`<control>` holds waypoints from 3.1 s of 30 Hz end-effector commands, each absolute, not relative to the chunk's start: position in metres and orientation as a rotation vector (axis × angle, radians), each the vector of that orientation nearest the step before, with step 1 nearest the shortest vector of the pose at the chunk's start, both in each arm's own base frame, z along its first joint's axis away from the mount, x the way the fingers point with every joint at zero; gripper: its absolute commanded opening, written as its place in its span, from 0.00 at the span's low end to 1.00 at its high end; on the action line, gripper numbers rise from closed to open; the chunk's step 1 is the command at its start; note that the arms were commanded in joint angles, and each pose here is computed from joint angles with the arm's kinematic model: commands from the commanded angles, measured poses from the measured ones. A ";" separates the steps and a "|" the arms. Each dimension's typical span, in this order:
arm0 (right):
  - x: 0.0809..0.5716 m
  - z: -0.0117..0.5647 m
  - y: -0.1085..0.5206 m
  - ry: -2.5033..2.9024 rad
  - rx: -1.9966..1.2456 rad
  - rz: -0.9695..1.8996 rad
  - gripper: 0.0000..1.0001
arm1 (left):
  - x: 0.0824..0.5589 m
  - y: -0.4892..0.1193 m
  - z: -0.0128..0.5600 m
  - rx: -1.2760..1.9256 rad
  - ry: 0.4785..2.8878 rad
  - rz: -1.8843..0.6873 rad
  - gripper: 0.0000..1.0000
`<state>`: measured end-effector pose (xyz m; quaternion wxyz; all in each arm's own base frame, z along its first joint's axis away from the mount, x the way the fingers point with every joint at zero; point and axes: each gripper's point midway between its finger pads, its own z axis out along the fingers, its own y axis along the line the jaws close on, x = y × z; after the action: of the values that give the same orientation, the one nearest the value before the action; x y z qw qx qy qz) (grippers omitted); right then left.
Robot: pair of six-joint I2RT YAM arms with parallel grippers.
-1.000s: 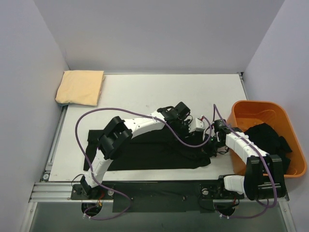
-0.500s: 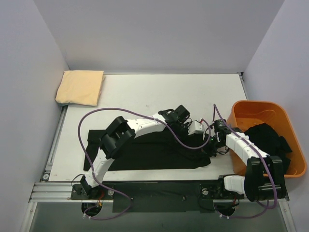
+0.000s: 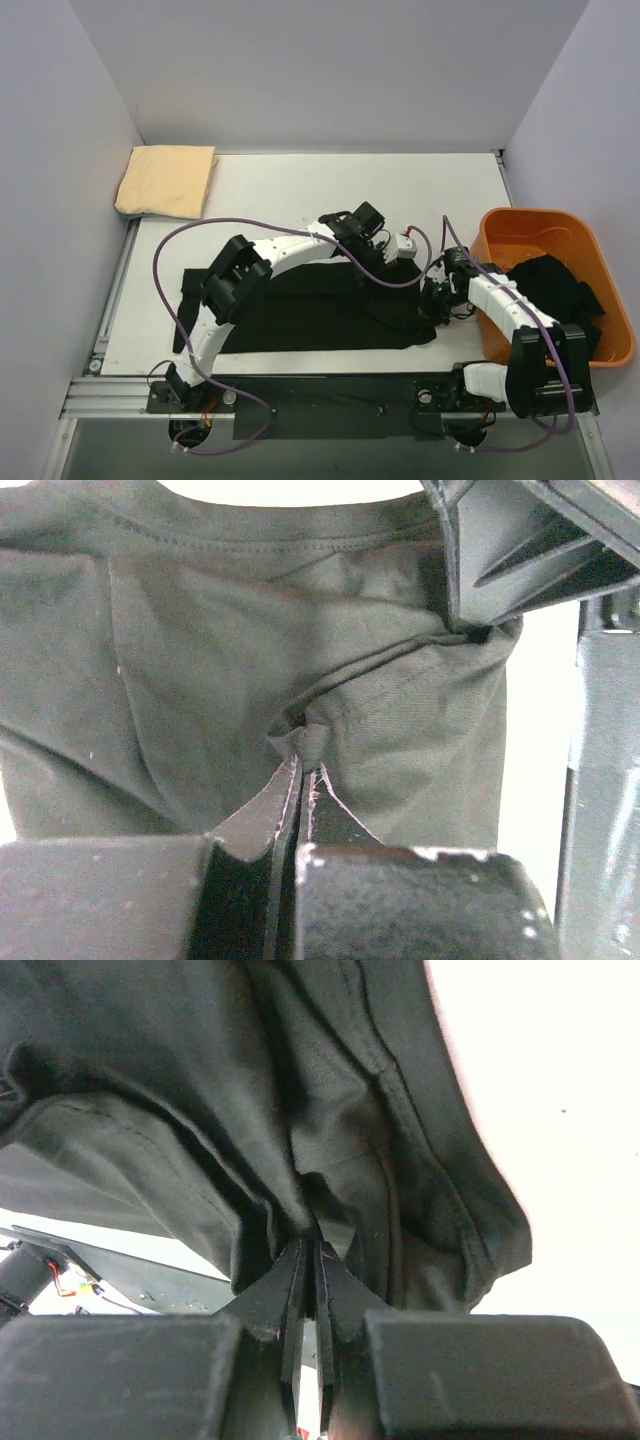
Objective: Fold and stack the t-shirts
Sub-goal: Fold the other side of the tshirt into a rectangle, then rotate the tshirt 90 degrees
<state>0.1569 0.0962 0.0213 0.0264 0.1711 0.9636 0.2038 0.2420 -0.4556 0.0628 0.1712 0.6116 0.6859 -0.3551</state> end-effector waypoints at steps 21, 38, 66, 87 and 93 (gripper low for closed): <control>0.140 0.073 0.127 3.078 0.208 0.659 0.00 | 0.224 -0.385 0.118 1.472 2.061 -1.259 0.00; 0.290 0.039 0.098 2.833 0.149 0.476 0.00 | 0.290 -0.386 0.066 1.036 2.250 -1.033 0.02; 0.270 0.097 0.091 2.765 0.130 0.180 0.33 | 0.334 -0.294 0.113 1.108 2.263 -0.571 0.70; 0.301 0.001 0.075 3.014 0.410 0.197 0.00 | 0.281 -0.077 0.004 1.166 2.633 -0.073 0.37; 0.403 0.012 0.109 2.983 0.266 0.411 0.00 | 0.243 -0.133 0.043 1.385 2.508 -0.535 0.41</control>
<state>0.3592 0.1036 0.0068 0.0434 0.1301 0.9826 0.1249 0.2825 -0.1033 0.0167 0.1491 0.4139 0.8940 -0.0854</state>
